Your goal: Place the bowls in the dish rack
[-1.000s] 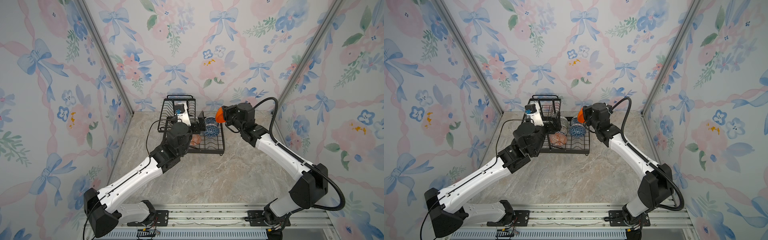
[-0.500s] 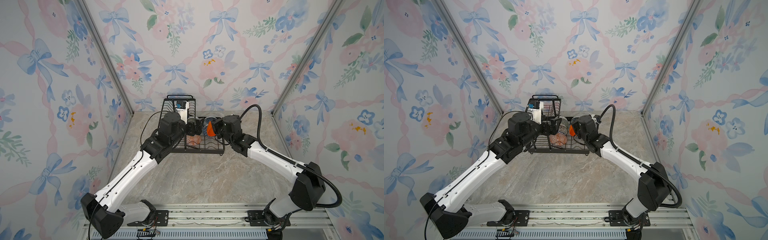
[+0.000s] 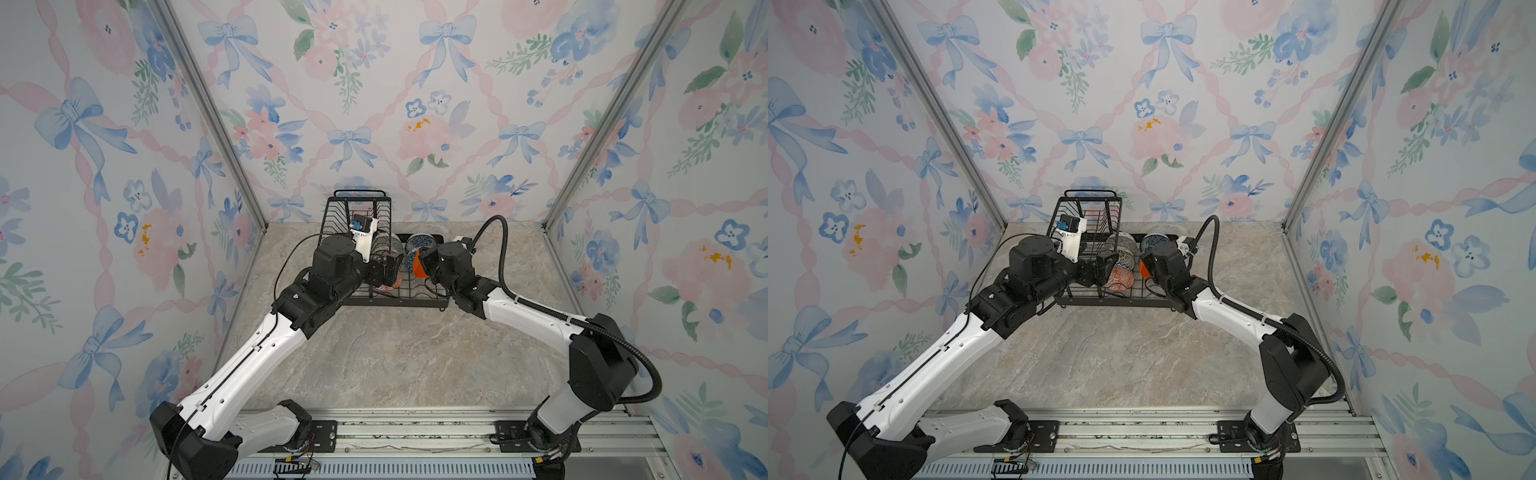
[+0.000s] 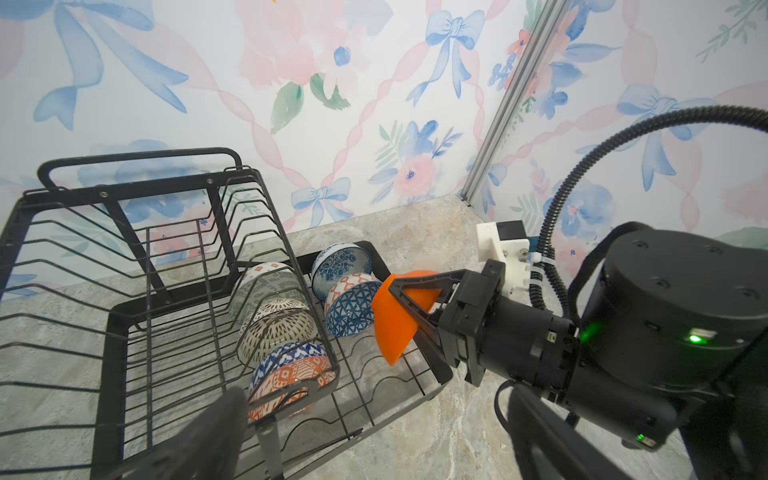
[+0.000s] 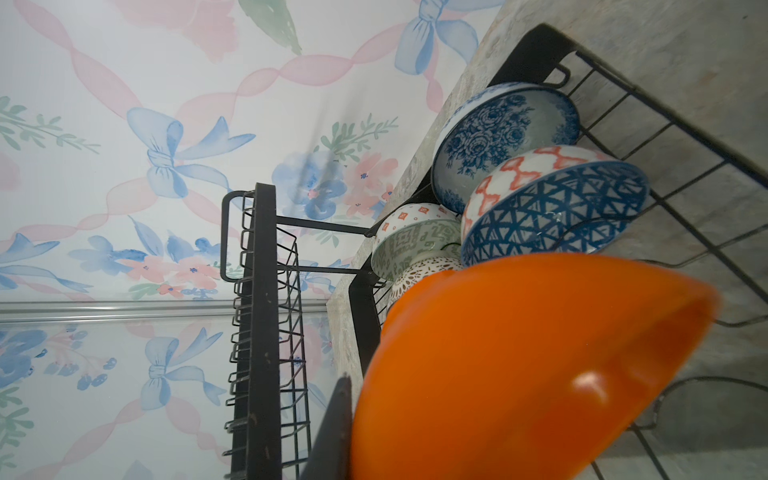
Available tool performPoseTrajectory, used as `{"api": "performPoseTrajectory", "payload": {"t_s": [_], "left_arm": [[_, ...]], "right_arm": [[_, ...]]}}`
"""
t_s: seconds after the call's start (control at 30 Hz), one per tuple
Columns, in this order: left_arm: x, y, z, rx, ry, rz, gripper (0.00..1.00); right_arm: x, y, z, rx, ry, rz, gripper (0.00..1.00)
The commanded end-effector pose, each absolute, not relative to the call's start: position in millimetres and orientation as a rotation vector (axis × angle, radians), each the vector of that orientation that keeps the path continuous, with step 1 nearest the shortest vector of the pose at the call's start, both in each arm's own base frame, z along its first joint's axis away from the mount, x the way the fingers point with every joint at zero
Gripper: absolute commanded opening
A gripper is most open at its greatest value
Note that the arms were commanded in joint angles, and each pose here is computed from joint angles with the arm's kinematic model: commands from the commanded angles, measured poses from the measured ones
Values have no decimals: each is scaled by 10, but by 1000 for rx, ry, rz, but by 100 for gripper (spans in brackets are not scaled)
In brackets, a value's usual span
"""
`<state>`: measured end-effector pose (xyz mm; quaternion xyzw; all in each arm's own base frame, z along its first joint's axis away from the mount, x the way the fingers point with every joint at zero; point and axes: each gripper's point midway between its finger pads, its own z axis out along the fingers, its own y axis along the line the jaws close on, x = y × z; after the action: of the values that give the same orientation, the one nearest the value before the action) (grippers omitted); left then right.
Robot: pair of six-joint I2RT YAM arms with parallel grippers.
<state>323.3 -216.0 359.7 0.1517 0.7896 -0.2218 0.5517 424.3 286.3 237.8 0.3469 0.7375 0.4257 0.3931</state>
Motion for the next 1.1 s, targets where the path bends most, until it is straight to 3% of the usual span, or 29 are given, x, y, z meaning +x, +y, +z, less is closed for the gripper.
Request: {"api": "performPoseTrajectory", "payload": {"t_s": [0.0, 0.33, 1.07], "left_arm": [[3265, -2184, 3572, 382, 1871, -519, 98], [3299, -2207, 3458, 401, 1895, -500, 98], [3192, -2369, 3280, 510, 1898, -415, 98]], "right_arm": [[4318, 2936, 2318, 836, 1853, 1073, 0], [4444, 3061, 1900, 910, 1837, 1119, 0], [4576, 3061, 1485, 955, 1772, 1055, 0]]}}
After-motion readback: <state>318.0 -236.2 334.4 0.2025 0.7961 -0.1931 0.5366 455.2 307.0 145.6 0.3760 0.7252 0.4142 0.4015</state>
